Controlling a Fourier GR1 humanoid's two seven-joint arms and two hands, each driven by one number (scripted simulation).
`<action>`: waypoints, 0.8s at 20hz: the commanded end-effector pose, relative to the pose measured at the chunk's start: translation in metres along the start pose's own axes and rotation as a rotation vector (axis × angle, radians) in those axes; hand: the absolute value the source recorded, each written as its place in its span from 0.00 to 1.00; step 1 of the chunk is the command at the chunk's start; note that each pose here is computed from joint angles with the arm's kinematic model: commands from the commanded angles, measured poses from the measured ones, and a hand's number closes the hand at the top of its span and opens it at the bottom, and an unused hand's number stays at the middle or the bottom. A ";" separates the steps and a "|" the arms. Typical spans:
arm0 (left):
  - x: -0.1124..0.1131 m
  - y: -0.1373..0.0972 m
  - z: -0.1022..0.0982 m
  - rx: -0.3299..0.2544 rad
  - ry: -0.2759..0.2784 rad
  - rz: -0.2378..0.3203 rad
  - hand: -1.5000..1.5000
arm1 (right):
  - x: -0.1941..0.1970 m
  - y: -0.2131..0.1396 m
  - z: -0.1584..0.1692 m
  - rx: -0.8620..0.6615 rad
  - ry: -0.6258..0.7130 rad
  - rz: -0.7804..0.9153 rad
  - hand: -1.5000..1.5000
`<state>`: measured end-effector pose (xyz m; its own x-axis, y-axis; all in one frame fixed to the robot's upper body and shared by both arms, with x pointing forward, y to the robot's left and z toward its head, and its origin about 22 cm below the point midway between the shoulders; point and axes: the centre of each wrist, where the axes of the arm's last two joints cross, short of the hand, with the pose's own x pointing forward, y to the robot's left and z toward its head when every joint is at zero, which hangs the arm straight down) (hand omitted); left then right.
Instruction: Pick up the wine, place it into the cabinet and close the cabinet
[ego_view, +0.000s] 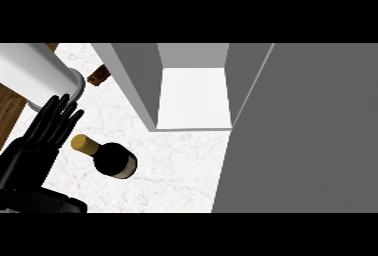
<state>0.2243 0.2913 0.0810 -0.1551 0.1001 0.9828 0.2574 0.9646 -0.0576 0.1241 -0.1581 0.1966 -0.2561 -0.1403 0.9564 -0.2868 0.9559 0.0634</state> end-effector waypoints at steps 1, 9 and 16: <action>-0.022 0.007 0.025 0.009 0.019 -0.019 0.00 | 0.029 0.002 0.031 -0.033 -0.099 0.021 0.00; -0.063 0.046 0.019 0.042 0.035 -0.044 0.00 | 0.022 -0.001 0.030 -0.025 -0.114 0.043 0.00; -0.092 0.038 0.014 0.053 0.085 -0.041 0.00 | 0.033 -0.001 0.033 -0.030 -0.097 0.044 0.00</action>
<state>0.2296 0.3233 -0.0031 -0.0991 0.0496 0.9938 0.2130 0.9767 -0.0275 0.1206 -0.1538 0.1964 -0.2548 -0.1240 0.9590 -0.2886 0.9563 0.0470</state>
